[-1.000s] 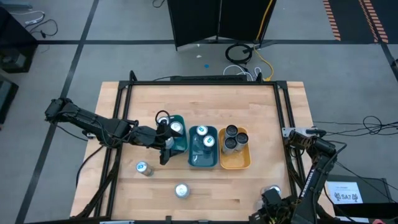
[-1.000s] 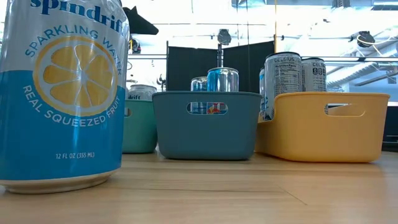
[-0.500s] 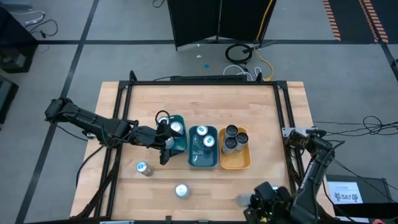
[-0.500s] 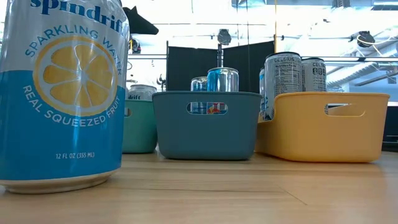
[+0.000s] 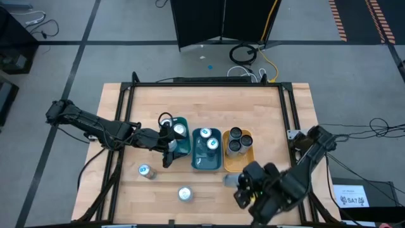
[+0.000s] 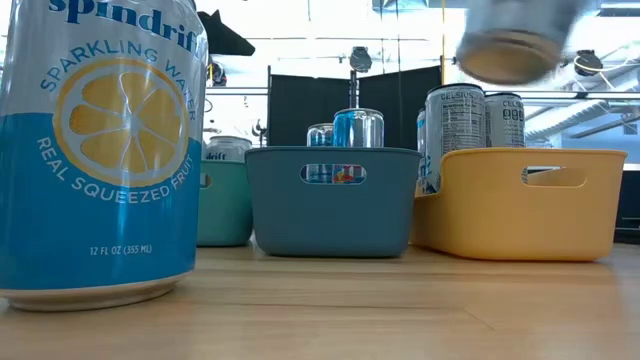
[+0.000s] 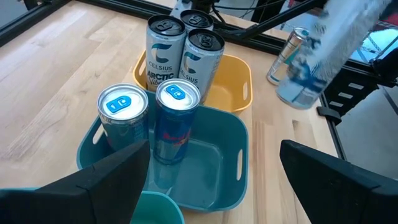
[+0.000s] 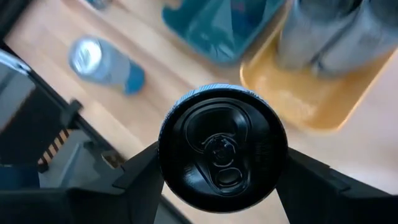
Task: Sort soda cans
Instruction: Put the white-blue soda can into the yellow bin
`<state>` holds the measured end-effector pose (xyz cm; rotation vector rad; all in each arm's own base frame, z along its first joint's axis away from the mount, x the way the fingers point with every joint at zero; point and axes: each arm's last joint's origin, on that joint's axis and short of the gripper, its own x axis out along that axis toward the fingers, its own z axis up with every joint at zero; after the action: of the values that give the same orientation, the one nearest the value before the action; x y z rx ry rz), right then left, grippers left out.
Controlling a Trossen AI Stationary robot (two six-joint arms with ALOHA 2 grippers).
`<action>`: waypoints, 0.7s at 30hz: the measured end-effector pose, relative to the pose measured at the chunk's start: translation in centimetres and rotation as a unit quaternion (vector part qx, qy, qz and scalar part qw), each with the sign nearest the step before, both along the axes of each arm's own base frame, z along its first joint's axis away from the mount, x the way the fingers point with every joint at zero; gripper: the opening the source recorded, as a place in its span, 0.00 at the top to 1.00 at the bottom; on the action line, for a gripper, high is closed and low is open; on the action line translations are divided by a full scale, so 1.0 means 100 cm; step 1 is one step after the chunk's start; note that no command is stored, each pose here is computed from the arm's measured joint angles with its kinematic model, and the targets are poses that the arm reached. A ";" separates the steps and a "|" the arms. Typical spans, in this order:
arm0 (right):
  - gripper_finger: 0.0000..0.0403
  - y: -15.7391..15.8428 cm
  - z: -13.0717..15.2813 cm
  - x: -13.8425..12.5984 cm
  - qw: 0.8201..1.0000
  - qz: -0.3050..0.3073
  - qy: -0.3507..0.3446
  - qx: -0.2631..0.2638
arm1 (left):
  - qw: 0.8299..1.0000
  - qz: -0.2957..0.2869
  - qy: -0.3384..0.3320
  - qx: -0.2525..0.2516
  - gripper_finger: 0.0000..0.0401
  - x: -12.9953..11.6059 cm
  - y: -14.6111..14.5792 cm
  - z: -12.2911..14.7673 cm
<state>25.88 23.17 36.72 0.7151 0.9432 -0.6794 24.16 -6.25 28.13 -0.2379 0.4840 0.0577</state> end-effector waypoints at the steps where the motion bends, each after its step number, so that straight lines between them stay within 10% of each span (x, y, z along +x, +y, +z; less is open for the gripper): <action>1: 0.38 -0.006 0.005 0.001 1.000 0.001 -0.006 -0.003 | 1.000 0.000 0.000 0.000 0.08 0.000 0.000 0.000; 21: 0.38 -0.086 -0.043 -0.037 0.994 -0.082 0.066 0.003 | 1.000 0.000 0.004 0.001 0.08 0.000 0.000 -0.001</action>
<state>22.21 14.55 32.47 0.7650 1.0144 -0.8777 24.12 -6.24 28.05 -0.2354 0.4918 0.0592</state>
